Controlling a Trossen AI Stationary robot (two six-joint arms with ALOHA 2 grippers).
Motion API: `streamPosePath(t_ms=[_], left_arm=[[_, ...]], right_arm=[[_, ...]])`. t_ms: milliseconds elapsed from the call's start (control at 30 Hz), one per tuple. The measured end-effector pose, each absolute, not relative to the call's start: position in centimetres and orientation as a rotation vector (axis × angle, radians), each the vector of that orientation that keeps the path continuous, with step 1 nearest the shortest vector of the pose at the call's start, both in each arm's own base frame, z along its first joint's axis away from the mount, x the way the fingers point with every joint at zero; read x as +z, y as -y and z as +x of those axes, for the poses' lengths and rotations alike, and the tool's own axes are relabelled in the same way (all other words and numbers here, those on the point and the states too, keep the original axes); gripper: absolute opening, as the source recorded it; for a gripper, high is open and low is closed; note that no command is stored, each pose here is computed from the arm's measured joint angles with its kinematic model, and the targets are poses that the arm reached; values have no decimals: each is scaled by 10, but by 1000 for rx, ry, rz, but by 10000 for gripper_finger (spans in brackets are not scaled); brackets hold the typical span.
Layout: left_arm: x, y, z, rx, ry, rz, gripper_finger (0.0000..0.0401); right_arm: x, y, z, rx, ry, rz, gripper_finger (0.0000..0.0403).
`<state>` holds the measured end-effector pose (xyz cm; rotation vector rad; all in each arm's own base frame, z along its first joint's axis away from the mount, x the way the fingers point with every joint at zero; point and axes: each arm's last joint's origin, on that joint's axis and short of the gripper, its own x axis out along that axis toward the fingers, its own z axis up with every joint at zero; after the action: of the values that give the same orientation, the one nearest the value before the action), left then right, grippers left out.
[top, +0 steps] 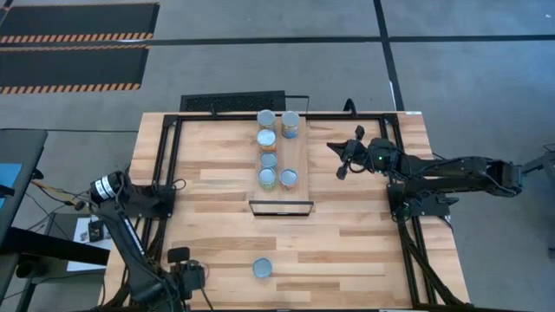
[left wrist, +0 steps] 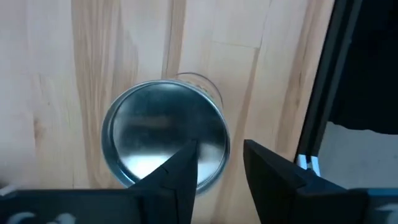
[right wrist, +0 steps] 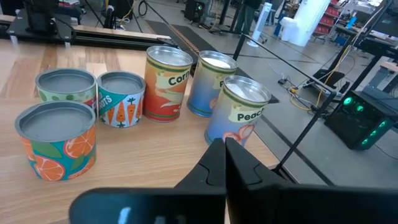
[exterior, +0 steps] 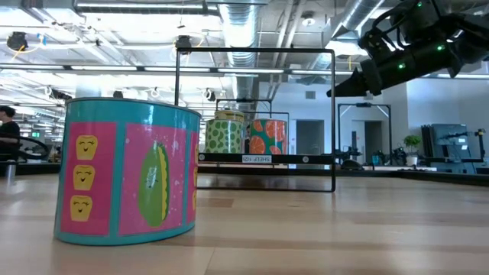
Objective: Pick and place cans onto a shelf
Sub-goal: Put the canned corn on the shelf aligned with the other canned corn
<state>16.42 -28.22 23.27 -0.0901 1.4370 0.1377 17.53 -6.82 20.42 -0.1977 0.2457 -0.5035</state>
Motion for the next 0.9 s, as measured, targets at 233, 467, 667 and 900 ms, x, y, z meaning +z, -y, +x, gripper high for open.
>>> streamPosePath(t_ms=[233,467,667,900], left_arm=[[231,279,163,172,-1436,-25,48],[239,265,171,177,-1393,45,1],[269,233,198,135,-1228,66,0],[273,203,268,-12,-1012,205,0]], right_arm=[[204,68,175,-503,-247,-198,8],[204,68,175,-503,-247,-197,7],[204,68,175,-504,-245,-191,7],[204,66,176,-497,-240,-164,7]])
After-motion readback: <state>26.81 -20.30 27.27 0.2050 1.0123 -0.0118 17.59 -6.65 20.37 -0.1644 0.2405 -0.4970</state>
